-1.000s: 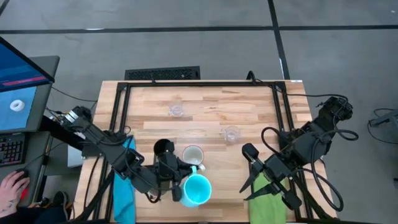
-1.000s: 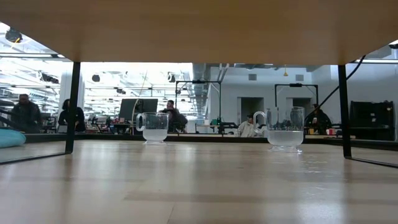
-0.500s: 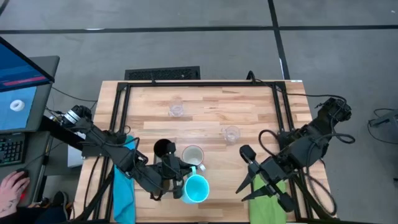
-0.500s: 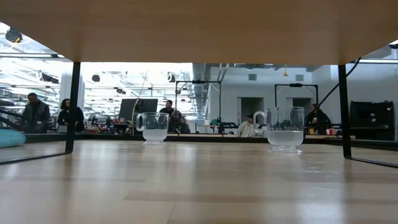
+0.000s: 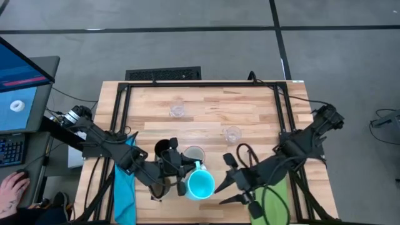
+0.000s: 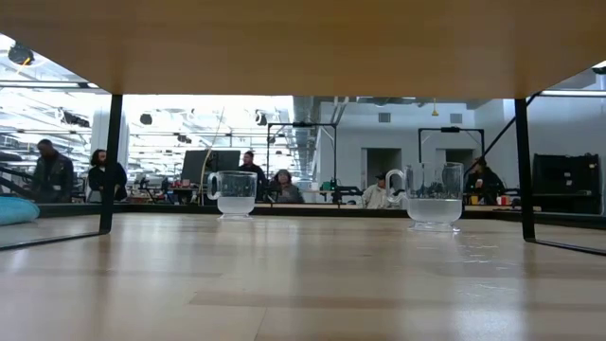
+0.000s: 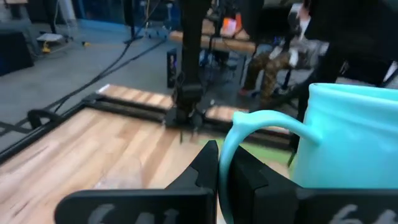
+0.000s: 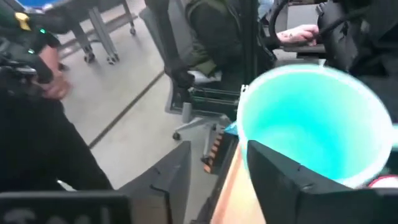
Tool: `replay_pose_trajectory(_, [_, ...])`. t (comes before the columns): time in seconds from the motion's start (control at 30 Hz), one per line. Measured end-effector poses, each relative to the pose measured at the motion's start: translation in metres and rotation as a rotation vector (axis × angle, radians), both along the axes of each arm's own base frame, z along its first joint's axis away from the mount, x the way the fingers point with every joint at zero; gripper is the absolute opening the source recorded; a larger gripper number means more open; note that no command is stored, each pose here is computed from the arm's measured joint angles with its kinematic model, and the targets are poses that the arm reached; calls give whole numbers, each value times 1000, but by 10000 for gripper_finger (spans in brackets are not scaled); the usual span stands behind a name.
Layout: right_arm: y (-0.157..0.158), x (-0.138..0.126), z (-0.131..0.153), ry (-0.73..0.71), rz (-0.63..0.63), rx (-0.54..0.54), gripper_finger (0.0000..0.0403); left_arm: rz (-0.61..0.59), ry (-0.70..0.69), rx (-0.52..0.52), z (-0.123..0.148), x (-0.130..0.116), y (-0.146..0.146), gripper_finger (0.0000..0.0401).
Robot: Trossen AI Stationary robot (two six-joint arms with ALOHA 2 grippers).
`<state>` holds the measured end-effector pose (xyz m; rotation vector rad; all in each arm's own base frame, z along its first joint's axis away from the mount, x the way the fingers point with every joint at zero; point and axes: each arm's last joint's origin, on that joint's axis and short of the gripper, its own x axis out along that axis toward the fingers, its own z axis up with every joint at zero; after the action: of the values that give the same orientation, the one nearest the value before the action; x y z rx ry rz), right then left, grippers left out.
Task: Stack small to large cups/mugs on shelf
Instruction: Put the blue mug on the shelf
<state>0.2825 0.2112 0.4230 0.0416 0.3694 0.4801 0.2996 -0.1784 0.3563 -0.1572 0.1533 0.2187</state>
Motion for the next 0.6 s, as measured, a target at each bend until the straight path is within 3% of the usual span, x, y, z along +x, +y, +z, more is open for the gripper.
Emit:
replay_pose_trajectory(0.2, [7, 9, -11, -3, -19, -60, 225, -20, 60, -14, -7, -1, 0, 0])
replay_pose_trajectory(0.6, [-1, 12, -14, -17, -41, -164, 215, -29, 69, -41, -8, 3, 5, 0])
